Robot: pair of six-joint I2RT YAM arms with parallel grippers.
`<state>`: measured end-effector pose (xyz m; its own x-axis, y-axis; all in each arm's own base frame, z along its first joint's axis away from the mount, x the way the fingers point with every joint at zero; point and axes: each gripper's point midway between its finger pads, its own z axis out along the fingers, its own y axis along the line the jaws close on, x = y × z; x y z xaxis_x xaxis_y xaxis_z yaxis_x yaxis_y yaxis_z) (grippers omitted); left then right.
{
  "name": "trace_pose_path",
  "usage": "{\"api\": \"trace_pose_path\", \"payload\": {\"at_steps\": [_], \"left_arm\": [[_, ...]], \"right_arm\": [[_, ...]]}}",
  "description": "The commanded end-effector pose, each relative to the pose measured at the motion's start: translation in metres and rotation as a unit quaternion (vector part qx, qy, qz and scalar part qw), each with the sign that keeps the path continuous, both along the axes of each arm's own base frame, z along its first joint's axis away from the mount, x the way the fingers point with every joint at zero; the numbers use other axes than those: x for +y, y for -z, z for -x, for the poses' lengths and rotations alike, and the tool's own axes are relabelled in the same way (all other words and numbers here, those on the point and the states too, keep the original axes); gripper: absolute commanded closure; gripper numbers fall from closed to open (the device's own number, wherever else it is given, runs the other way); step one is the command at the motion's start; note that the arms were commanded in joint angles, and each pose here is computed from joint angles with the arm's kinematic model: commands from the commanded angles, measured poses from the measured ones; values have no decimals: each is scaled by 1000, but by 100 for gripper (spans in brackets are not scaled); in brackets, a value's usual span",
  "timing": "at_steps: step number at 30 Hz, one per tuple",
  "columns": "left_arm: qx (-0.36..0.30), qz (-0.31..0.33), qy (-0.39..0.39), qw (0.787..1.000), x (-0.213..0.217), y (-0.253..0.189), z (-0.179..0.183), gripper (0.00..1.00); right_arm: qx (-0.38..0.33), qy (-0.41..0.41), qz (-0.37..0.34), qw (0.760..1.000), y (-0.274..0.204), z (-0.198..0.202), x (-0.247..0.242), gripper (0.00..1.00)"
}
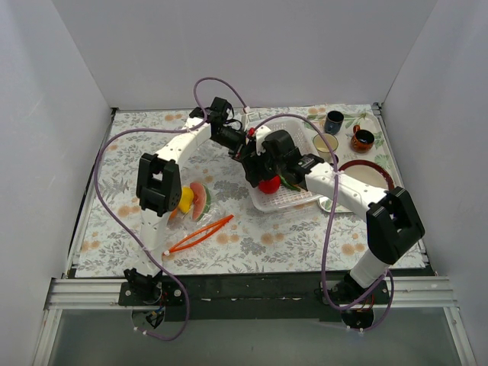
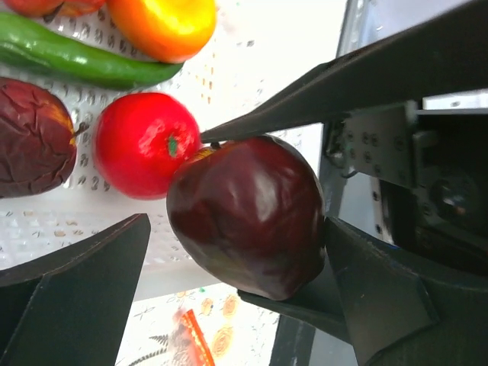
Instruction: Open the zip-top bag and remove the fake food
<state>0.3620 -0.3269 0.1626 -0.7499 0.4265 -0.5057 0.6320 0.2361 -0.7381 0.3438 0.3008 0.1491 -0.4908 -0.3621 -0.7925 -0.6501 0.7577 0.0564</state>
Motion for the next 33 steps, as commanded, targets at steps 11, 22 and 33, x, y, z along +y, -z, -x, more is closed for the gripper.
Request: {"api": "trace_pose_path", "payload": {"at_steps": [11, 22, 33], "left_arm": [[-142, -104, -38, 984, 3, 0, -8, 2], [-142, -103, -65, 982, -1, -15, -17, 2], [-207, -52, -164, 963, 62, -126, -35, 2]], "right_arm": [[-117, 28, -53, 991, -96, -12, -10, 1], [-160, 58, -106, 980, -150, 23, -45, 1], [-186, 66, -44, 979, -129, 45, -24, 10]]}}
